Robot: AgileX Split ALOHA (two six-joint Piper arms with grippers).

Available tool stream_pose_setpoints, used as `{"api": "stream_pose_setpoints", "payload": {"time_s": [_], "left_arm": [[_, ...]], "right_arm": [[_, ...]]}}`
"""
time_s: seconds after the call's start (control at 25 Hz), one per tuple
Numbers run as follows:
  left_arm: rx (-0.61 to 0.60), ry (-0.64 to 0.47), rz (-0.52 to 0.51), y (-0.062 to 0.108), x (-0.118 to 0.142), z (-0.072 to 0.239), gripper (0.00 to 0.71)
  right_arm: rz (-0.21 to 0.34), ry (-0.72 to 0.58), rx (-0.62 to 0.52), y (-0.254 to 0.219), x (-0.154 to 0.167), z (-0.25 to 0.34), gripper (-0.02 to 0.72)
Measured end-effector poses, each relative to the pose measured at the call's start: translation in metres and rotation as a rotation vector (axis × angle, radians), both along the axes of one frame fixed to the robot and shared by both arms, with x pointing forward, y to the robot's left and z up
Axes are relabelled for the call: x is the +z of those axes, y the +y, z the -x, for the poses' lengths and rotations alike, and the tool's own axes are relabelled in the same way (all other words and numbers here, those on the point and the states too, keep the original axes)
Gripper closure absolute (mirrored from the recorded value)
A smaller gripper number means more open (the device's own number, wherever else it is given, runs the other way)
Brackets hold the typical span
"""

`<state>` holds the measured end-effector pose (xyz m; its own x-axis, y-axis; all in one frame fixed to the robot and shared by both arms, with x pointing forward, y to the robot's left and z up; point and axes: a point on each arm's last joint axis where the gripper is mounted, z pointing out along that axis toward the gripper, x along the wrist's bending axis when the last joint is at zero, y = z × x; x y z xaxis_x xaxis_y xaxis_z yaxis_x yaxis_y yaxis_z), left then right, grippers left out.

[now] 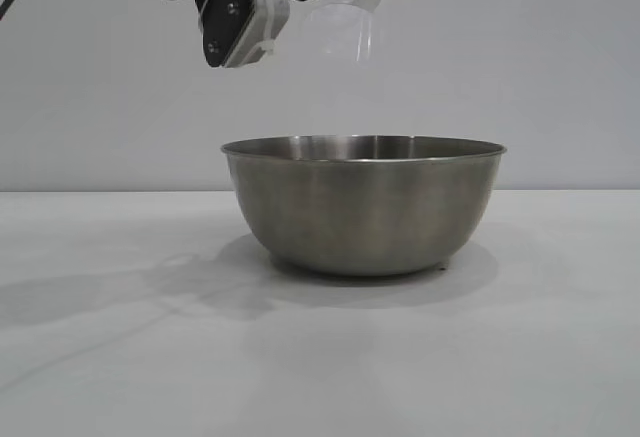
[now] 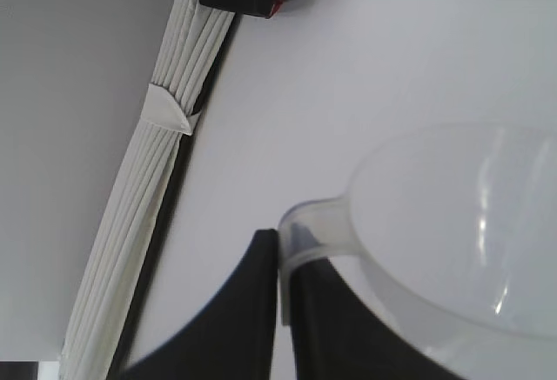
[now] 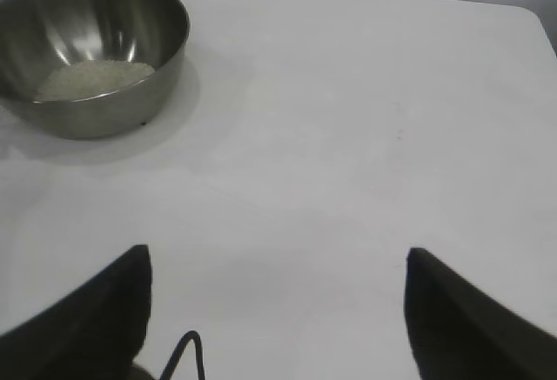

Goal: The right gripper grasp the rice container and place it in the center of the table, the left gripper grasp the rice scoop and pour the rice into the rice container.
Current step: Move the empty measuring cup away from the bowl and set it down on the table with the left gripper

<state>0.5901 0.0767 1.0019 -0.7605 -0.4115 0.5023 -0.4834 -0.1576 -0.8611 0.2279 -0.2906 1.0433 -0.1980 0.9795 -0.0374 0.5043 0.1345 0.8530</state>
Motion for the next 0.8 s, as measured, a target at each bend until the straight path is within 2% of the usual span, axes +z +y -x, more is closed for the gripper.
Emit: {"api": "stream_pose_setpoints", "payload": {"time_s": [0.16,0.36,0.48,0.6,0.8], "left_arm": [[0.042,0.291,0.161,0.001,0.001,-0.002,0.710],[0.144,0.765,0.526,0.005,0.008,-0.010,0.710],[0.196,0.967,0.752,0.011,0.013,-0.017,0.710],[0.249,1.131,0.997,0.025,0.017,-0.028,0.710],[0.327,1.329,1.353,0.065,0.012,-0.044,0.710]], "right_arm": [[0.000,0.000,0.000,0.000,0.000,0.000,0.137],[0.000,0.000,0.000,0.000,0.000,0.000,0.137],[0.000,0.000,0.000,0.000,0.000,0.000,0.137],[0.000,0.000,0.000,0.000,0.000,0.000,0.137],[0.000,0.000,0.000,0.000,0.000,0.000,0.137]]}}
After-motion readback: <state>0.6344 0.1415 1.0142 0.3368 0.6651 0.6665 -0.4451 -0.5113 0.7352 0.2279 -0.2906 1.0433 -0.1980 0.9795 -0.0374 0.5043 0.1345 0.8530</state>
